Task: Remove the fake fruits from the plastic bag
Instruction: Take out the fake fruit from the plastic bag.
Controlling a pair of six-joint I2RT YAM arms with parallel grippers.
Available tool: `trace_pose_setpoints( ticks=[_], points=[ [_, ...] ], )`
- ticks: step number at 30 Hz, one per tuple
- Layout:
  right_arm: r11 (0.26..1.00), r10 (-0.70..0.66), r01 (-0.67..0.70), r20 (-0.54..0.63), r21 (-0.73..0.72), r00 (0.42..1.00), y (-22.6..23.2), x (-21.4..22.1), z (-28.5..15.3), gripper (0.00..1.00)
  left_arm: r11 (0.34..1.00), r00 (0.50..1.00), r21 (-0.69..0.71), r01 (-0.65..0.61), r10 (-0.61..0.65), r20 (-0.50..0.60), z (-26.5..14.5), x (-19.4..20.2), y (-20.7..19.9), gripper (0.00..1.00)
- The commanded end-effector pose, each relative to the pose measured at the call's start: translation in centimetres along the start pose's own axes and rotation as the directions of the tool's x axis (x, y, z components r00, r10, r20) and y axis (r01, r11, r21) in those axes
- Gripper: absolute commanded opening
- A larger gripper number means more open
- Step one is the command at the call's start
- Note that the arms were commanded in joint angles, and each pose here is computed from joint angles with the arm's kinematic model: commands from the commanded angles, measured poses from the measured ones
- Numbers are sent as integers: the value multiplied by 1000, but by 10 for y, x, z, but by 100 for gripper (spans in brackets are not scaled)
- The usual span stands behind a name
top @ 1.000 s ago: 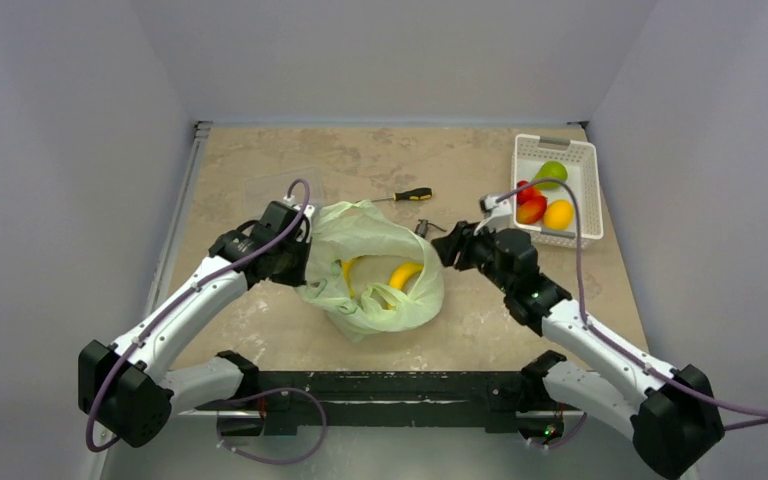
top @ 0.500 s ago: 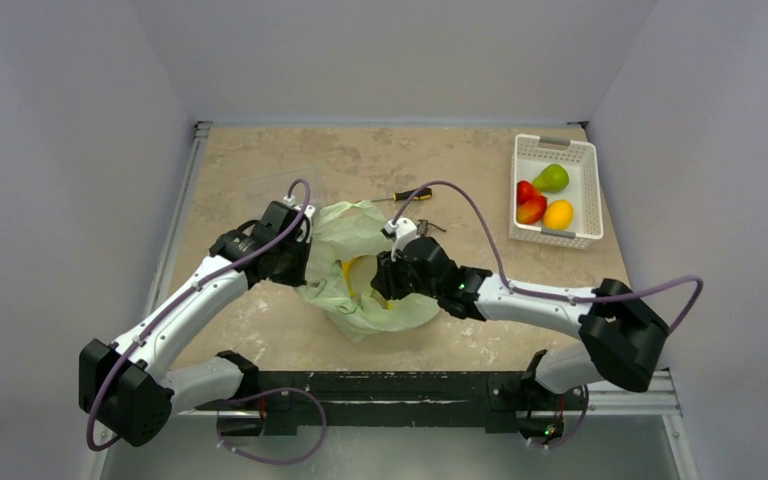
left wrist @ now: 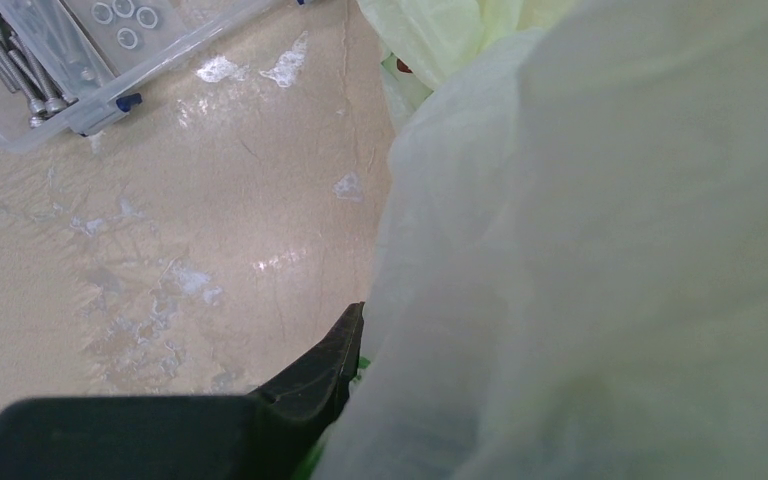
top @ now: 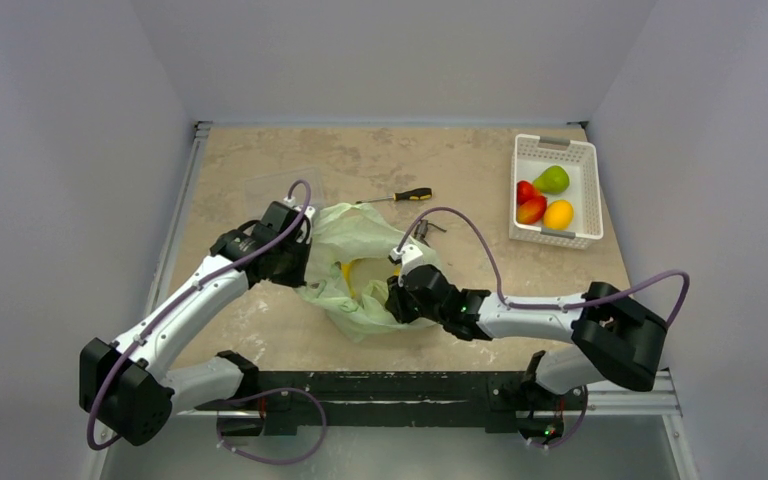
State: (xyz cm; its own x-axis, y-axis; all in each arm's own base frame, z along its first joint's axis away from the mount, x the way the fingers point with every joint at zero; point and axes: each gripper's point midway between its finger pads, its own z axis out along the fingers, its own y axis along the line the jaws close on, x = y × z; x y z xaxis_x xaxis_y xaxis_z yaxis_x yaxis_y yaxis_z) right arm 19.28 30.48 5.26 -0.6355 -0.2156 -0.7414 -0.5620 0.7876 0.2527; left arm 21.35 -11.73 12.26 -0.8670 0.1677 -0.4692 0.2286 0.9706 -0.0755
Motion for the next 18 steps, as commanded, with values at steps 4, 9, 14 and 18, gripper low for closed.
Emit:
trace_pose_setpoints(
  ticks=[4,9,14,18],
  points=[
    [991,60,-53,-47,126,997,-32,47,22,16,1000,1000,5,-21,21,16,-2,-7,-2,0],
    [990,66,-63,-26,124,997,-26,35,22,16,1000,1000,4,-20,20,10,-1,-6,-2,0],
    [989,78,-84,50,118,996,-17,-5,-2,21,1000,1000,-3,-20,20,11,-1,-7,-1,0],
    [990,106,-117,131,77,986,-2,-46,-25,29,1000,1000,0,-21,21,5,0,-7,-2,0]
  ],
)
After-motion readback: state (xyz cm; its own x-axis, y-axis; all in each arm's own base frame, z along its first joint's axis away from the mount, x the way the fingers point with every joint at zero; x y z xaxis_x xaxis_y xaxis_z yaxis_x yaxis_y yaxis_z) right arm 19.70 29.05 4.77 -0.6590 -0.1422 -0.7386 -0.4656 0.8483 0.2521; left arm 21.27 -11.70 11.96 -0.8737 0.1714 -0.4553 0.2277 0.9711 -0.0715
